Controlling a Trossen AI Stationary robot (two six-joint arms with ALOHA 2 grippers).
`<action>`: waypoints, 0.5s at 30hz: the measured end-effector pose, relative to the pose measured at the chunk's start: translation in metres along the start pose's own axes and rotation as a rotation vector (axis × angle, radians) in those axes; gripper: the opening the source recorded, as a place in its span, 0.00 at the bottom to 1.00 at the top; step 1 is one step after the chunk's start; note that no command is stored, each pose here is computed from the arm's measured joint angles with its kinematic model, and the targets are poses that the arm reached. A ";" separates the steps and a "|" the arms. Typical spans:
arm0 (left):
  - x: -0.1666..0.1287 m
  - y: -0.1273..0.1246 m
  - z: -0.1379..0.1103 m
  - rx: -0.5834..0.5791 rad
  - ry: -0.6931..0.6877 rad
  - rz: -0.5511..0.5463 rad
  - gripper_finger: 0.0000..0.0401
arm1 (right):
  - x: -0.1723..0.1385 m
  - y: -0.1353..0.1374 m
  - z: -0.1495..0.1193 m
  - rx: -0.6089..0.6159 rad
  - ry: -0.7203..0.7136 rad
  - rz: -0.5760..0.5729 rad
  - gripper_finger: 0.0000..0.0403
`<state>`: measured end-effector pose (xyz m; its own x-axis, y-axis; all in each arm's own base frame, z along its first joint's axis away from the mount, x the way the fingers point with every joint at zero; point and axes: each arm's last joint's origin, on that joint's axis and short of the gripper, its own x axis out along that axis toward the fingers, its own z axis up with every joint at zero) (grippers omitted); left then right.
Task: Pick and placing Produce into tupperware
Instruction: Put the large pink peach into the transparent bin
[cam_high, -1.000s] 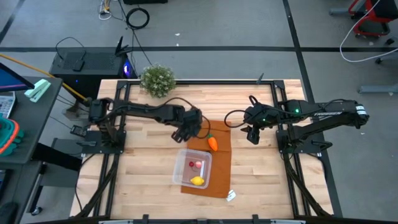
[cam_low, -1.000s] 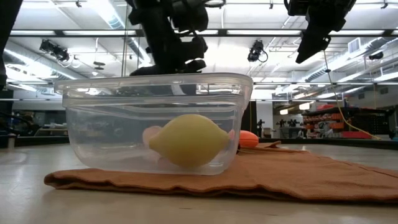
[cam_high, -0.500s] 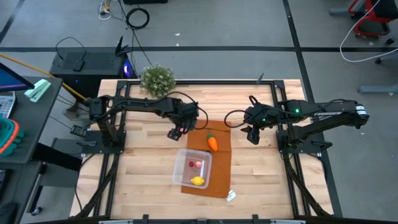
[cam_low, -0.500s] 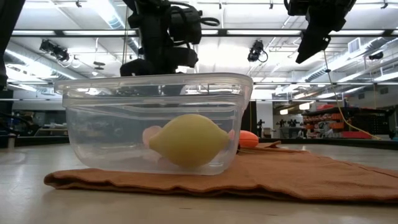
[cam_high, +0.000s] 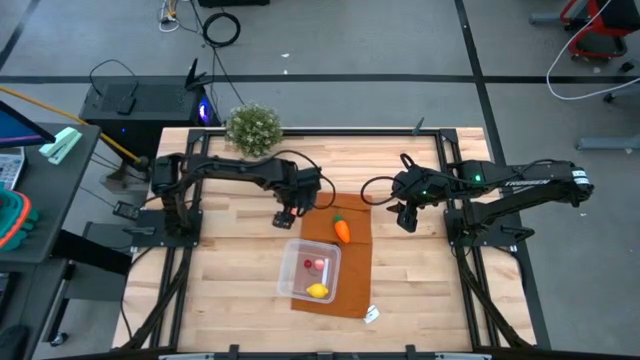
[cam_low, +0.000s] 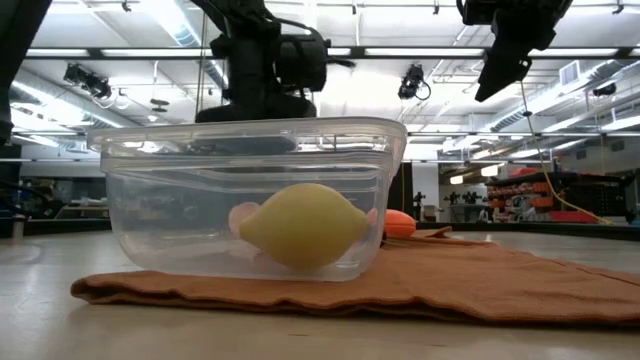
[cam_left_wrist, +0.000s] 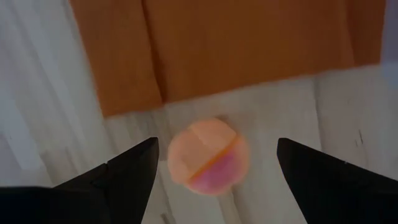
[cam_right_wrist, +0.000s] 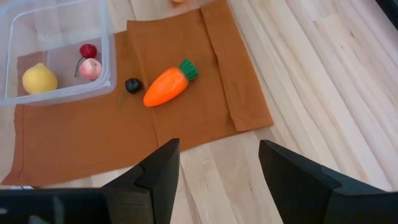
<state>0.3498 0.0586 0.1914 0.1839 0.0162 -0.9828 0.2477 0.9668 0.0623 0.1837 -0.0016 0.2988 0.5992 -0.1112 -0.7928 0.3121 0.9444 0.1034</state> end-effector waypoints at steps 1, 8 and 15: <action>0.001 0.000 -0.001 -0.013 0.011 -0.004 0.84 | 0.000 0.000 0.000 0.000 -0.001 0.000 0.47; 0.009 0.004 0.001 -0.189 0.003 0.001 0.84 | 0.000 0.000 0.001 0.004 -0.005 0.001 0.47; 0.020 0.008 0.000 -0.368 0.029 -0.005 0.84 | 0.000 0.000 0.001 0.009 -0.008 0.002 0.47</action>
<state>0.3555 0.0669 0.1725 0.1552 0.0137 -0.9878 -0.1112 0.9938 -0.0037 0.1843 -0.0016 0.2993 0.6058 -0.1115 -0.7878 0.3176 0.9417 0.1109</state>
